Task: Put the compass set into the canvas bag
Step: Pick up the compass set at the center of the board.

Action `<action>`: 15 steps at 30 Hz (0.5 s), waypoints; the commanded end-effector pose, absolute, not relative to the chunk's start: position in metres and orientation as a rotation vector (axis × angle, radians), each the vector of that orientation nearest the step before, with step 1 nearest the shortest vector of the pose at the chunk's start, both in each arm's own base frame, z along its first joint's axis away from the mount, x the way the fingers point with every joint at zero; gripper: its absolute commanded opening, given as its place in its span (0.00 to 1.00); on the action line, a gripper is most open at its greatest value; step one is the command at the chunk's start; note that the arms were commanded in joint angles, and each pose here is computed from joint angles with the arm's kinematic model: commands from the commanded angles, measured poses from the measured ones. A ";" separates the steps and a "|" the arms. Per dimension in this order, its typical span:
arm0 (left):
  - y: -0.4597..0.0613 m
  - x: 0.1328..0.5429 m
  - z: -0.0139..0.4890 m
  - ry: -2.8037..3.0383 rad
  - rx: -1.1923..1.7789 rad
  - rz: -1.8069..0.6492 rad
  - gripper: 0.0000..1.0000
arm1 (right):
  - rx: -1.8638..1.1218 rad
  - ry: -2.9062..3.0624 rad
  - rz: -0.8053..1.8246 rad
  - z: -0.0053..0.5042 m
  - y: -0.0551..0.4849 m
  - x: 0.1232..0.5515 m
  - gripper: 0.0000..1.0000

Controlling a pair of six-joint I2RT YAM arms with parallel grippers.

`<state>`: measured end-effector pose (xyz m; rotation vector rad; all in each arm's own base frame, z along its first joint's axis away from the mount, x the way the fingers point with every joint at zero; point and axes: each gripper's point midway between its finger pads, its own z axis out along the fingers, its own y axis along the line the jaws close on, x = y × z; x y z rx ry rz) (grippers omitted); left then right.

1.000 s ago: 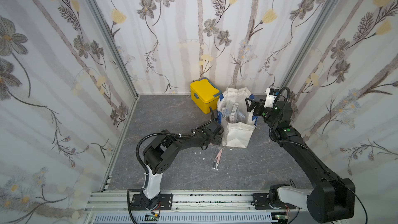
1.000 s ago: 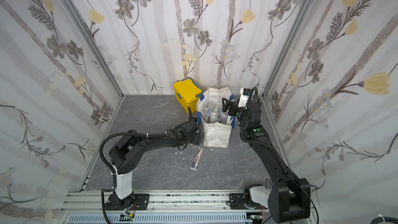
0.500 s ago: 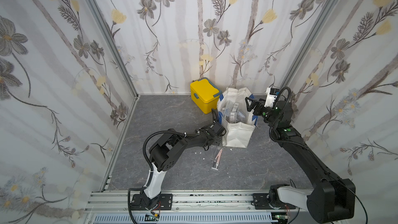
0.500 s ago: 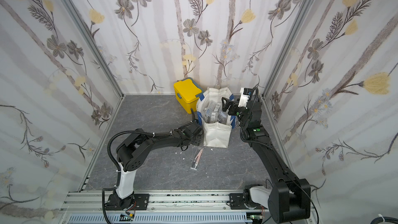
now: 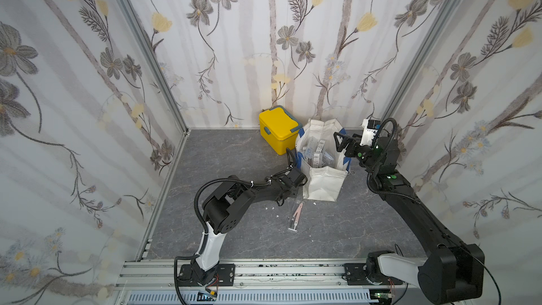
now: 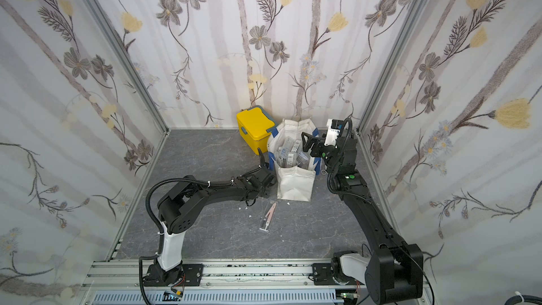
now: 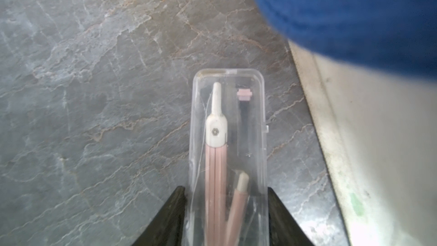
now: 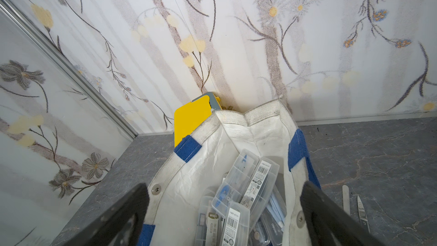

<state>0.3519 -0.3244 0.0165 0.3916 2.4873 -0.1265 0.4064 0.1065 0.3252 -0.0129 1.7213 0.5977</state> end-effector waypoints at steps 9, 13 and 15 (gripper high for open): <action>-0.306 0.338 0.030 2.419 0.359 -0.180 0.48 | -0.117 1.737 0.676 0.334 0.130 0.406 1.00; -0.303 0.335 0.045 2.350 0.331 -0.244 0.48 | -0.180 1.735 0.672 0.336 0.145 0.404 1.00; -0.300 0.334 0.055 2.311 0.315 -0.275 0.48 | -0.207 1.737 0.676 0.335 0.153 0.403 0.99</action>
